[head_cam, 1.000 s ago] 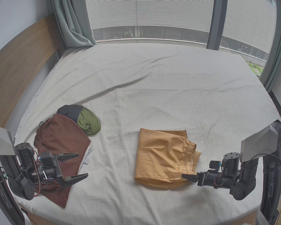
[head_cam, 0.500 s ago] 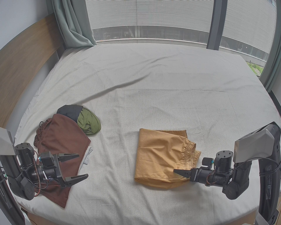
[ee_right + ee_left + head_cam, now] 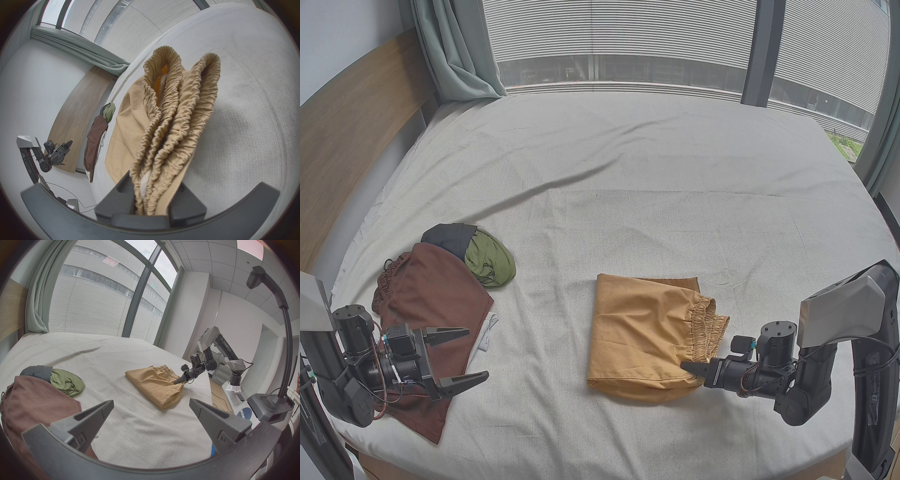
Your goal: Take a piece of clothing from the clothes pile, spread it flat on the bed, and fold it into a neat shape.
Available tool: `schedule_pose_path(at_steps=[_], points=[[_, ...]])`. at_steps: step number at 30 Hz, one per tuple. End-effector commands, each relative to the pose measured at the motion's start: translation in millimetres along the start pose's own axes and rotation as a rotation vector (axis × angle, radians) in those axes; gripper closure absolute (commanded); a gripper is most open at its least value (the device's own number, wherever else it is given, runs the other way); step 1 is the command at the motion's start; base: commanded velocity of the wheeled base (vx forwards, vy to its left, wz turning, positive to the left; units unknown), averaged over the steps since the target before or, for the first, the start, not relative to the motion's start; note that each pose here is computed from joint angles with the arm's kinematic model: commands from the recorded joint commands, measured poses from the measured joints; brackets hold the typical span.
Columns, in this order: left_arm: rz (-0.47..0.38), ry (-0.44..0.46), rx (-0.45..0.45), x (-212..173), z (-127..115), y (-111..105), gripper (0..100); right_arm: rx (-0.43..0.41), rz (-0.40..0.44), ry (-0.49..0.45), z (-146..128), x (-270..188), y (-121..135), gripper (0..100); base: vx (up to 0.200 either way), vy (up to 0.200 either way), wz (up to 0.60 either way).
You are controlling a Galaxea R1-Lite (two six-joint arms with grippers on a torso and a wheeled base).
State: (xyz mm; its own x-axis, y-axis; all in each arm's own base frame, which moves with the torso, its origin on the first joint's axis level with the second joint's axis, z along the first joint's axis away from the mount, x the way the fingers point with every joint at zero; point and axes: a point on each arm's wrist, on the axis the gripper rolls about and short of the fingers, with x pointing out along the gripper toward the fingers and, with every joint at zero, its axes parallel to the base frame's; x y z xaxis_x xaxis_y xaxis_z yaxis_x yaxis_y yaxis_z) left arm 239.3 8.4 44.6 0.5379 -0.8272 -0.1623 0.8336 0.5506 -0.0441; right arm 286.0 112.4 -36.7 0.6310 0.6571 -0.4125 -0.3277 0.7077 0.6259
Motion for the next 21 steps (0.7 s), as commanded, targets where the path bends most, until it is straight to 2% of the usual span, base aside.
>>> schedule_pose_path(at_steps=[1,14,21], points=[[-0.002,0.002,-0.004,0.1,-0.9,-0.2,0,0.0,0.001,0.002,-0.6,0.0,0.3,100,0.0,0.0,0.0],[-0.003,-0.001,0.009,0.0,0.0,-0.1,0,-0.01,0.013,-0.005,1.5,-1.2,5.3,100,0.0,0.0,0.0],[0.002,-0.006,0.021,0.3,1.8,1.8,0,-0.05,0.068,-0.041,12.1,-10.9,28.9,100,0.0,0.0,0.0]])
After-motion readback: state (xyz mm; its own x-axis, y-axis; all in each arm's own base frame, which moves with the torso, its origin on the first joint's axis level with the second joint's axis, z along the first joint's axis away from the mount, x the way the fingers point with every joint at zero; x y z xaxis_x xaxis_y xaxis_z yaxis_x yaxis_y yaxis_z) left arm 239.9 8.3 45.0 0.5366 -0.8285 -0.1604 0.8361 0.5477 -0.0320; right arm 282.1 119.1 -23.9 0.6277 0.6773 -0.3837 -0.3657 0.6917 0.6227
